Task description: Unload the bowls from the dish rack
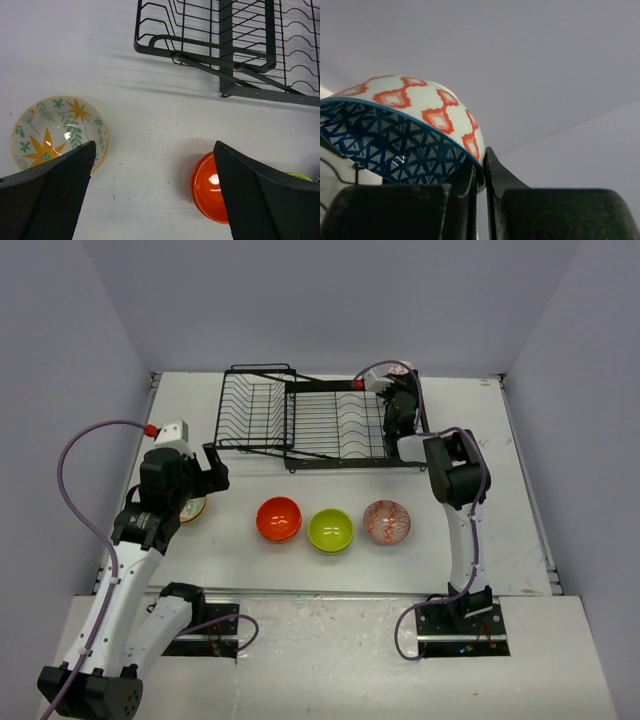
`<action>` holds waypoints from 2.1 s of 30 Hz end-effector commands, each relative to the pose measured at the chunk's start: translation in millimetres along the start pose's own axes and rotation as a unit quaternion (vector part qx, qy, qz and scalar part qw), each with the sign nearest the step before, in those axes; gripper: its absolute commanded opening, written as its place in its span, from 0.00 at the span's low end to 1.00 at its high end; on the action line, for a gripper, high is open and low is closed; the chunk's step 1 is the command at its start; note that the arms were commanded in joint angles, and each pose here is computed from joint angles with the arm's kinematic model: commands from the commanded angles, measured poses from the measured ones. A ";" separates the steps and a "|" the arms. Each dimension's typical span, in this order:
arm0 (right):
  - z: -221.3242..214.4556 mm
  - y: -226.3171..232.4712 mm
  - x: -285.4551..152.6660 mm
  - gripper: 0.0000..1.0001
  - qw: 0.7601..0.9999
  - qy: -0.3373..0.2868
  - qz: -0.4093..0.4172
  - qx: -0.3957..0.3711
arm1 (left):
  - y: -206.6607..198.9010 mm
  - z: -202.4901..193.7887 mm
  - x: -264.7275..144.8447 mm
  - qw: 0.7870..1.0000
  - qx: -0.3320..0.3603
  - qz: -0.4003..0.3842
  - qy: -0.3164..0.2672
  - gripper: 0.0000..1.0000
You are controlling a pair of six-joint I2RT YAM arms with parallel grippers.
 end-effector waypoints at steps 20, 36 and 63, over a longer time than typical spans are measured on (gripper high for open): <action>100.3 -98.9 -240.5 0.00 0.819 0.214 0.218 0.486 | 13.7 23.3 -25.8 0.996 -0.014 0.020 -0.088 1.00; 30.4 -63.2 -359.6 0.00 0.737 0.404 0.426 0.336 | 2.1 16.4 -29.5 0.996 -0.011 -0.009 -0.090 1.00; -16.8 -8.9 -355.8 0.23 0.639 0.518 0.476 0.312 | -7.9 9.5 -19.1 0.998 0.000 -0.030 -0.063 1.00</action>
Point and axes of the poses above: each gripper's point midway between its finger pads, its own x axis out along the fingers, its own y axis along the line the jaws close on, z = x × y, the point moved 3 cm from there along -x, back along the fingers, and after that the axes turned 10 degrees about x, right-handed, at the moved point
